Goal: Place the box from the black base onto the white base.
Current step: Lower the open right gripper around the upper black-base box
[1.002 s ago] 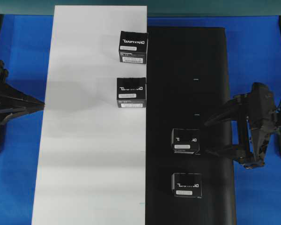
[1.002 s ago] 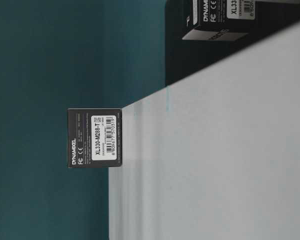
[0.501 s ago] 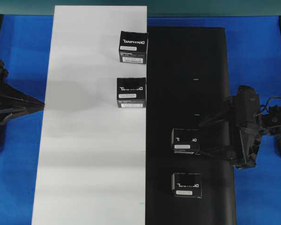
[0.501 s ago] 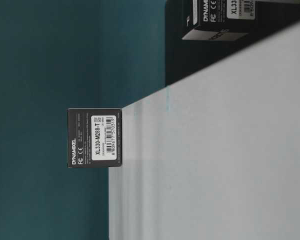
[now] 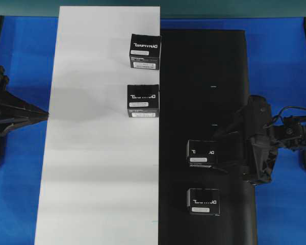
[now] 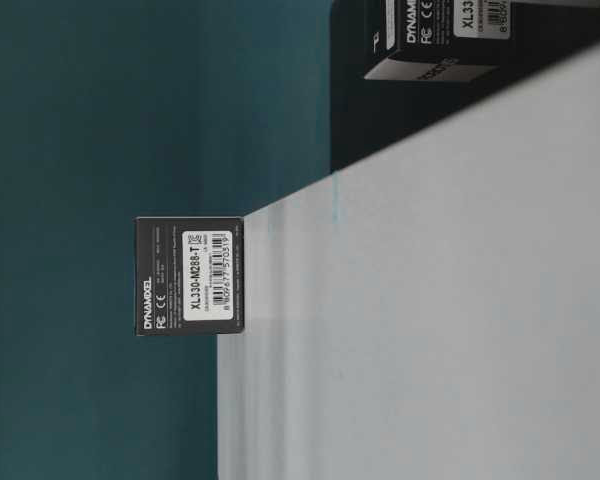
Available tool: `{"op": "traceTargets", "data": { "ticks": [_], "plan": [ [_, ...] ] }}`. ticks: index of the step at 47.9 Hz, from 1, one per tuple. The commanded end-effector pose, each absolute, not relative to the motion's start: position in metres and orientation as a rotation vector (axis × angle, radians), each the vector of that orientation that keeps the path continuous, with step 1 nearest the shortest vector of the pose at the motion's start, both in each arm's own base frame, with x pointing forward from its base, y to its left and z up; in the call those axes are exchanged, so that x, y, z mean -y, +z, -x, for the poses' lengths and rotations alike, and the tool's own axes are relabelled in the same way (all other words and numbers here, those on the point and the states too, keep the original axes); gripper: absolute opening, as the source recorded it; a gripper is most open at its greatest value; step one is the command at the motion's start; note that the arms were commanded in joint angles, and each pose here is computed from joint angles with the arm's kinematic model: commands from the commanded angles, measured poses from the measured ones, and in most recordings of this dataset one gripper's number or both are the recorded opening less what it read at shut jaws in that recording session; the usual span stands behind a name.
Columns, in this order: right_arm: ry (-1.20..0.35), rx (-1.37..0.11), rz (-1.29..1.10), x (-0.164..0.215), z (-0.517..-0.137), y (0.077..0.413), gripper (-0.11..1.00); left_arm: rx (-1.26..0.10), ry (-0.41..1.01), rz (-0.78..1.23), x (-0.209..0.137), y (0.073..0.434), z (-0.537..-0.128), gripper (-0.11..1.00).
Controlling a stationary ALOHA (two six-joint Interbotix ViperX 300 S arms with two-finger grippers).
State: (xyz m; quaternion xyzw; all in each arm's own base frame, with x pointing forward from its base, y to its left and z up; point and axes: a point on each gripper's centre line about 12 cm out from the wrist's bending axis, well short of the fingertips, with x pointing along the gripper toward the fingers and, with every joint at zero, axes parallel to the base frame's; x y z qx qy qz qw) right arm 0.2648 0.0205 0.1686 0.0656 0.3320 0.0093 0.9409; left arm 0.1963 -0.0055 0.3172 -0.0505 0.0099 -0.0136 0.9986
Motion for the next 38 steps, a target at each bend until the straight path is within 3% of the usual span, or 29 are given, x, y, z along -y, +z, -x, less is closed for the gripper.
{"op": "traceTargets", "data": {
  "ticks": [1,38],
  "plan": [
    [0.025,-0.695,-0.127,-0.022,-0.271,0.168,1.0,0.005,-0.03,0.1,0.006,0.327,-0.198,0.0],
    [0.025,-0.73,-0.117,-0.025,-0.299,0.156,1.0,-0.011,-0.029,0.1,0.006,0.325,-0.196,0.0]
  ]
}}
